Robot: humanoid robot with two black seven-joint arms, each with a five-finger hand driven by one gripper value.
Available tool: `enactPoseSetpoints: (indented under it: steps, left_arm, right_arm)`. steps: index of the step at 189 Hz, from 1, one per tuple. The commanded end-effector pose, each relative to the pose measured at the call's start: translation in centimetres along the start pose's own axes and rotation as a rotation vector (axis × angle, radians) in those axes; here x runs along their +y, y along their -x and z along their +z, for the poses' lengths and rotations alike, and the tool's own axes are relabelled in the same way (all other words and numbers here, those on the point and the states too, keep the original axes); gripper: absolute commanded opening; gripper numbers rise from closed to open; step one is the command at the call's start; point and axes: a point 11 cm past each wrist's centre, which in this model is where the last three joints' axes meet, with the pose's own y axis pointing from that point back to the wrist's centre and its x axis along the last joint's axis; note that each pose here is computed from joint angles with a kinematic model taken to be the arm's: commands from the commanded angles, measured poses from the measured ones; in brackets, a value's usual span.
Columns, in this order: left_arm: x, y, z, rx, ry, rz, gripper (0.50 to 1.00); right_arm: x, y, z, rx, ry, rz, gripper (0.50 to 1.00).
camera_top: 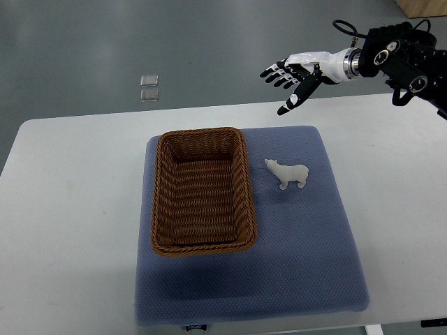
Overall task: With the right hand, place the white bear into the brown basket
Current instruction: 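Raise the right hand and move it over the white bear figurine, then lower the right hand onto the white bear and close fingers around it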
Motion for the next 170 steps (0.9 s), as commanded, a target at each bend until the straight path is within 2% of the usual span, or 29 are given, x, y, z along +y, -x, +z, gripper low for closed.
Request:
enactPoseSetpoints:
  steps: [1, 35, 94, 143, 170]
  left_arm:
    - [0.0, 0.0, 0.0, 0.001, 0.000, -0.001, 1.000]
    - [0.0, 0.0, 0.0, 0.001, 0.000, -0.001, 1.000]
    - [0.0, 0.1, 0.0, -0.001, -0.002, -0.004, 1.000]
    - [0.0, 0.1, 0.0, -0.001, -0.003, -0.004, 1.000]
    - [0.0, 0.1, 0.0, -0.001, -0.003, -0.004, 1.000]
  right_arm:
    - [0.4, 1.4, -1.9, 0.109, 0.005, -0.091, 0.926]
    - [1.5, 4.0, -4.3, 0.226, 0.000, -0.219, 0.926]
    - [4.2, 4.4, -2.2, 0.193, 0.049, -0.218, 0.924]
    - [3.3, 5.9, -0.2, 0.033, 0.093, -0.115, 0.924]
    - [2.4, 7.3, 2.0, 0.009, 0.154, -0.072, 0.924]
